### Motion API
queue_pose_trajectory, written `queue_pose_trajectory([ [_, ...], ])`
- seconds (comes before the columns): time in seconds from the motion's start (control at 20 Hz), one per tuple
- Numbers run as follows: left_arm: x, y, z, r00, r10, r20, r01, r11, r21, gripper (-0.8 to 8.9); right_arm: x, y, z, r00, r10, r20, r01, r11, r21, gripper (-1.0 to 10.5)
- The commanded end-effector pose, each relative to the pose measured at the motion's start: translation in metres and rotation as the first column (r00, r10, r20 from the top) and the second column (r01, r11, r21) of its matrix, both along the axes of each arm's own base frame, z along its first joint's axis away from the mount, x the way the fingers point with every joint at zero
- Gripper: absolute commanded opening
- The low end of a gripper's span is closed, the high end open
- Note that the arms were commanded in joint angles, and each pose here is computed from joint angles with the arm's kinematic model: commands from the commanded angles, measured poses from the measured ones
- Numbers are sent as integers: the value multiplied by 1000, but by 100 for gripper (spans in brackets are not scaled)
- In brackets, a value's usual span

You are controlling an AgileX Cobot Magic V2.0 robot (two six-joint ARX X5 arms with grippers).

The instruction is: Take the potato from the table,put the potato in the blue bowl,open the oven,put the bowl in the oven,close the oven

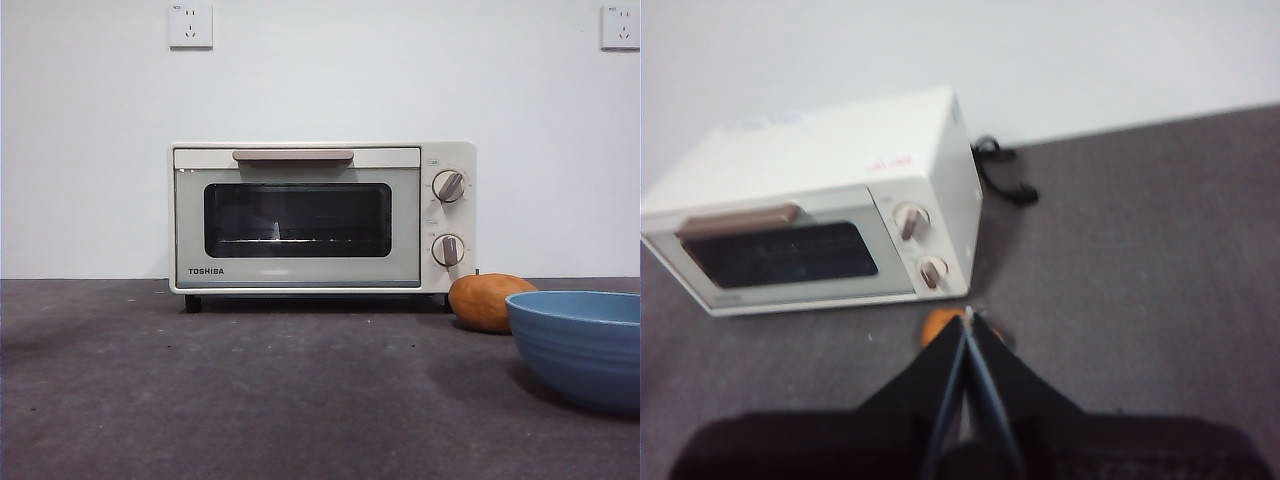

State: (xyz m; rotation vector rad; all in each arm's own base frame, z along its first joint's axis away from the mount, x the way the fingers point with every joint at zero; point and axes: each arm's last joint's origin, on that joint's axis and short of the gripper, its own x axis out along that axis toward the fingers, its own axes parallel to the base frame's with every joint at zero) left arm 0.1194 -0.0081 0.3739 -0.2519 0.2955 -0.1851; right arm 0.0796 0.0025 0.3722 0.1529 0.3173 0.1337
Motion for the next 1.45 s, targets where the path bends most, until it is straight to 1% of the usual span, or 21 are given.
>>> queue_pose_trajectory([
  [0.05, 8, -3, 9, 995, -92, -48, 90, 996, -27, -5, 12, 0, 14, 999, 13, -47, -14, 1000, -21, -2],
  [0.15, 14, -4, 12, 984, -154, -88, 151, 988, -39, -5, 22, -1, 20, 996, 17, -88, -19, 999, -26, -3],
  [0.2, 17, -5, 13, 976, -187, -113, 182, 982, -48, -5, 27, 0, 23, 993, 35, -111, -39, 999, -34, -3],
  [0.25, 19, -6, 13, 968, -213, -135, 207, 977, -57, -5, 31, 0, 24, 990, 59, -131, -65, 997, -42, -3],
  [0.35, 26, -7, 11, 946, -266, -183, 257, 964, -73, -5, 41, 1, 25, 973, 140, -184, -155, 986, -66, -2],
  [0.4, 28, -8, 10, 937, -284, -201, 274, 959, -77, -5, 47, 2, 24, 960, 185, -209, -204, 976, -76, -3],
  [0.5, 33, -9, 5, 919, -313, -239, 301, 950, -84, -5, 59, 4, 22, 919, 297, -261, -329, 940, -89, -3],
  [0.6, 38, -9, 0, 905, -327, -274, 316, 945, -83, -5, 73, 6, 20, 881, 372, -293, -411, 908, -83, -3],
  [0.65, 39, -9, -2, 896, -336, -289, 326, 942, -86, -5, 83, 7, 18, 867, 388, -312, -431, 899, -79, -2],
  [0.8, 44, -10, -7, 877, -357, -322, 346, 934, -93, -5, 113, 11, 12, 834, 411, -368, -464, 883, -66, 2],
  [0.9, 46, -10, -8, 873, -361, -329, 353, 932, -87, -5, 133, 16, 5, 812, 406, -418, -471, 880, -59, 11],
  [1.0, 48, -10, -9, 871, -363, -331, 357, 930, -81, -5, 153, 20, -3, 795, 379, -473, -465, 882, -76, 83],
  [1.05, 49, -10, -9, 869, -365, -333, 361, 930, -77, -5, 168, 25, -12, 780, 355, -516, -463, 881, -94, 146],
  [1.1, 50, -10, -10, 867, -368, -335, 367, 928, -69, -5, 182, 31, -20, 762, 345, -548, -477, 871, -115, 168],
  [1.15, 52, -10, -11, 865, -371, -337, 373, 926, -62, -5, 195, 39, -29, 740, 346, -576, -504, 853, -135, 168],
  [1.25, 53, -10, -12, 864, -376, -335, 384, 922, -47, -5, 215, 55, -46, 702, 350, -620, -565, 804, -185, 169],
  [1.3, 53, -10, -12, 862, -379, -336, 388, 921, -41, -5, 224, 63, -54, 695, 338, -634, -585, 779, -225, 198],
  [1.35, 54, -10, -12, 861, -380, -338, 390, 920, -39, -5, 232, 72, -61, 693, 332, -640, -606, 749, -267, 303],
  [1.4, 55, -10, -13, 859, -381, -341, 392, 919, -38, -5, 238, 81, -67, 687, 336, -645, -634, 711, -304, 418],
  [1.45, 56, -10, -14, 858, -382, -343, 395, 918, -35, -5, 245, 89, -73, 689, 334, -643, -650, 679, -343, 522],
])
